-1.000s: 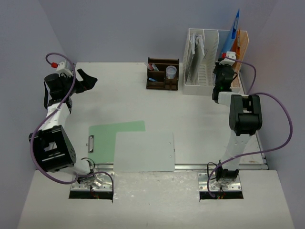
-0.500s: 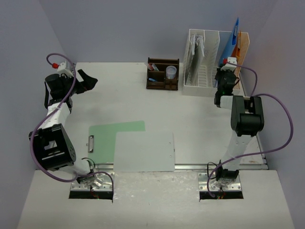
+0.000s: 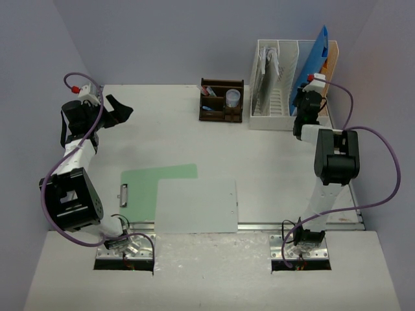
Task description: Organize the desk
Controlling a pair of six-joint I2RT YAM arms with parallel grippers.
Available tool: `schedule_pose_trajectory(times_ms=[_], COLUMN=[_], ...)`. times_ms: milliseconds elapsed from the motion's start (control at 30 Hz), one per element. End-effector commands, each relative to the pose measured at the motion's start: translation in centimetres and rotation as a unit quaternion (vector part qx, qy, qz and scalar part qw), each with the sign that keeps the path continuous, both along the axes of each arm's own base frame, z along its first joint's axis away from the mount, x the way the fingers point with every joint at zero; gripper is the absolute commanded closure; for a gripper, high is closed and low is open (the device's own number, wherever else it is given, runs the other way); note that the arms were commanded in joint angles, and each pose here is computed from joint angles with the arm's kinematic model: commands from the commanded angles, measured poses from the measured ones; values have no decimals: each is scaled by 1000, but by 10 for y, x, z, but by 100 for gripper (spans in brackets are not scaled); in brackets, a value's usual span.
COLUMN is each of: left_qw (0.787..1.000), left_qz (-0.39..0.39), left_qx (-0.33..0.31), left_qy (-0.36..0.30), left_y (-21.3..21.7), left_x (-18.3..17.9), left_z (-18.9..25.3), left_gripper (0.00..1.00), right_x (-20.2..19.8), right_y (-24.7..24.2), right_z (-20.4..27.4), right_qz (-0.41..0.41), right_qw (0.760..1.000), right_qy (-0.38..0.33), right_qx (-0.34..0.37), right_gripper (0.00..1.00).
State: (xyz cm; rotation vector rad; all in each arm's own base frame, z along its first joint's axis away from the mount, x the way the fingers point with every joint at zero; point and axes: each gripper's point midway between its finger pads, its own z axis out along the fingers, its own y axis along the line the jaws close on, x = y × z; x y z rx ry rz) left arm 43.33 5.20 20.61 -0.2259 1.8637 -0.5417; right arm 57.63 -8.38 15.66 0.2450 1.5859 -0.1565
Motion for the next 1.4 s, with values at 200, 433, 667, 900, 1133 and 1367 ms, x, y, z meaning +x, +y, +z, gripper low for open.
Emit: schedule_pose_trajectory(times_ms=[200,433,667,900,1133,1367], left_qw=[999,999,999,999,999,999], left_qz=[-6,-8,-8,-7,-9,-13], left_qx=[18,19,21,22,18,17], left_qy=[-34,-36,-35,-33,-34,-38], left_y=[1,-1,-1,0,-1,-3], left_x=[5,1,0,2,2,0], left_z=[26,27,27,25,25,27], left_gripper=[0,0,0,0,0,0], right_x=[-8,-34,-41,-42,-41,-43], right_y=[-4,6,0,-6,-7,-1], right_z=[-6,-20,-45,-53,-20,38], right_qz=[-2,30,17,-9,-25,-10], right_qw=[998,996,994,993,994,999], right_qy=[69,75,96,119,105,45], right_qx=[-6,-48,-49,-20,11,10], right_gripper=[100,100,100,83,35,35])
